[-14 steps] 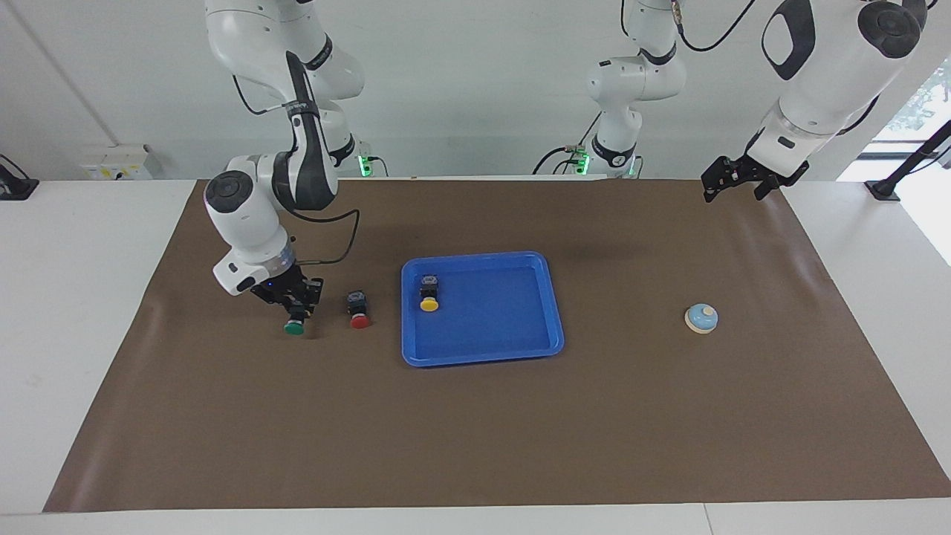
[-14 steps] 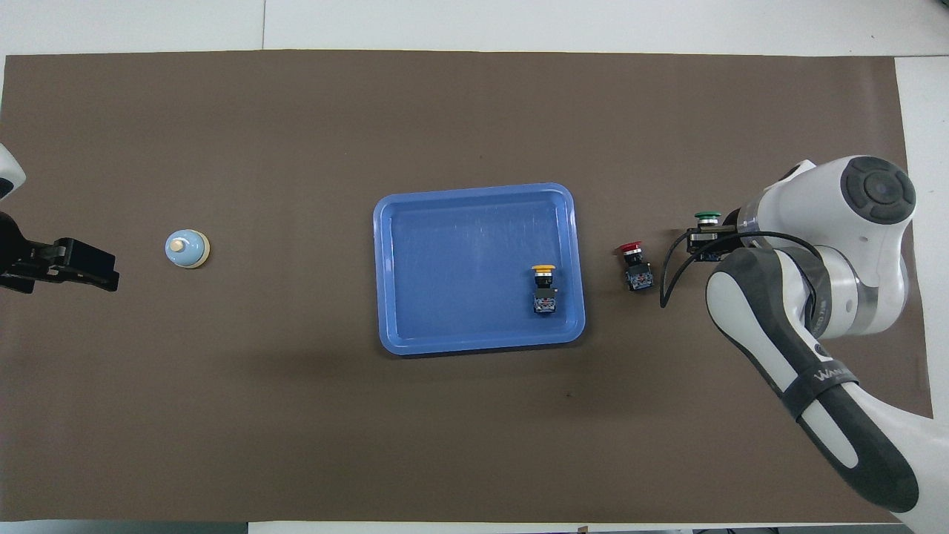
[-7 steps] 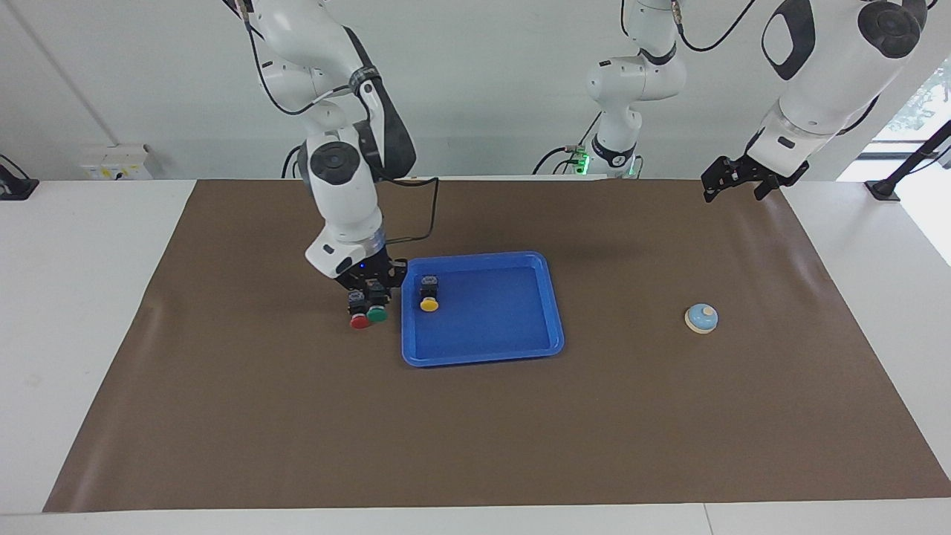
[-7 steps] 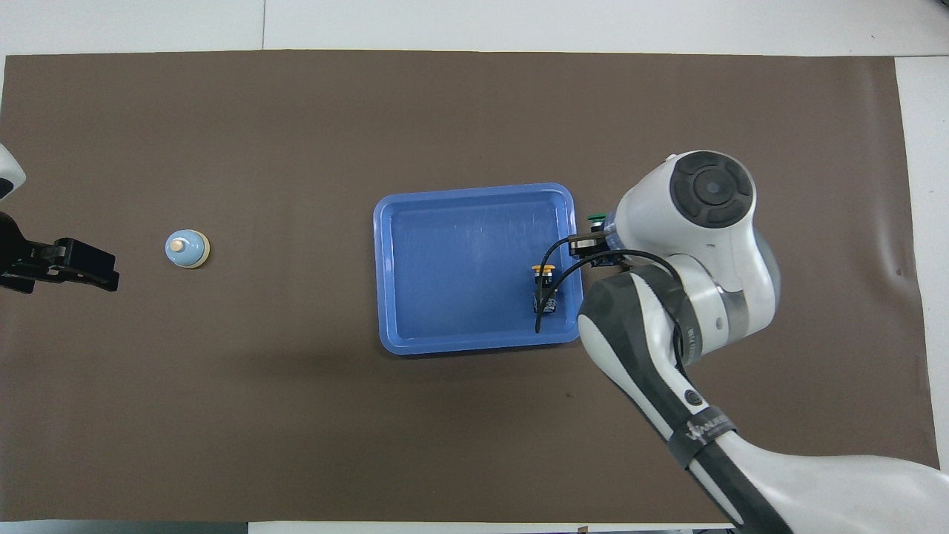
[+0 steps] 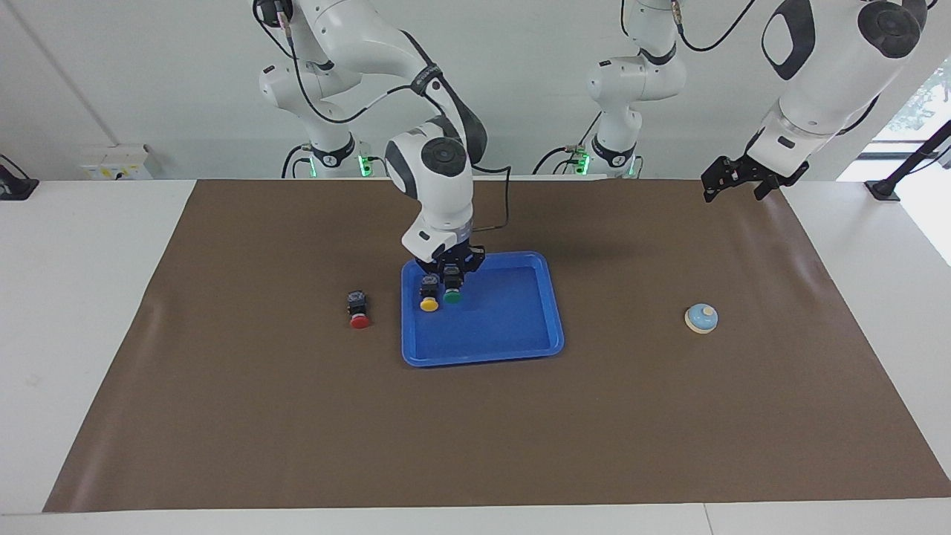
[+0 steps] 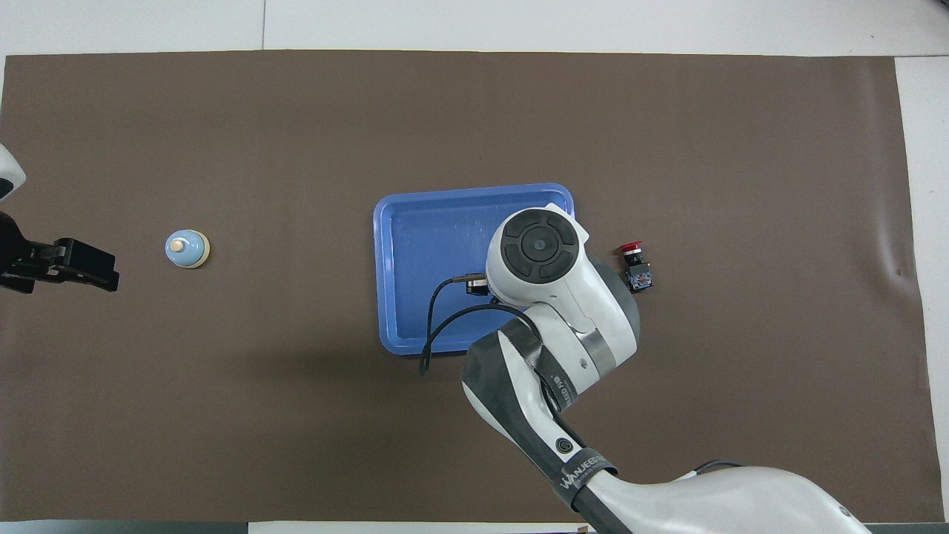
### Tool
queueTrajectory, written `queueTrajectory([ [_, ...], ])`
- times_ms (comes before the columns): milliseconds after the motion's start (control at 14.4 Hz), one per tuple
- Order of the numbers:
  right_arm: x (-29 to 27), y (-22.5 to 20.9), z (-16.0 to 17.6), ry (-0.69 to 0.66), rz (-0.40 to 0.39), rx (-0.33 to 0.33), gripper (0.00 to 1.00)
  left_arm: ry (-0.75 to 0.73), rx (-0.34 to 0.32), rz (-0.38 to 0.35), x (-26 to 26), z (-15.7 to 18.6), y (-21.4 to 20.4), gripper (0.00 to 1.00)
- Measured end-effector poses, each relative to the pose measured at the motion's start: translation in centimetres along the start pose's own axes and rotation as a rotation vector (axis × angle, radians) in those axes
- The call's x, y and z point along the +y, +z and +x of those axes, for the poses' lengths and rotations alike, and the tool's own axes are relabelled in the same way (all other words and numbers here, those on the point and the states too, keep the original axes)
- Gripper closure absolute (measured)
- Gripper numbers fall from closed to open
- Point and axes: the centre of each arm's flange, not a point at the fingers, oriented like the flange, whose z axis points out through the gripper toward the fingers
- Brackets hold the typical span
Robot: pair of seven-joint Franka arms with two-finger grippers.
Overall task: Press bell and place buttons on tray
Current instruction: 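Place the green button in the tray beside the yellow one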
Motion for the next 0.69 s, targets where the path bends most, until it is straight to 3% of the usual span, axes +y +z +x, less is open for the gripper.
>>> queueTrajectory([
  [694,-2.3,3.7,-0.2,0.032,0.01,0.007,0.59,0.0,0.0,0.0,0.0,0.0,0.0,0.0],
])
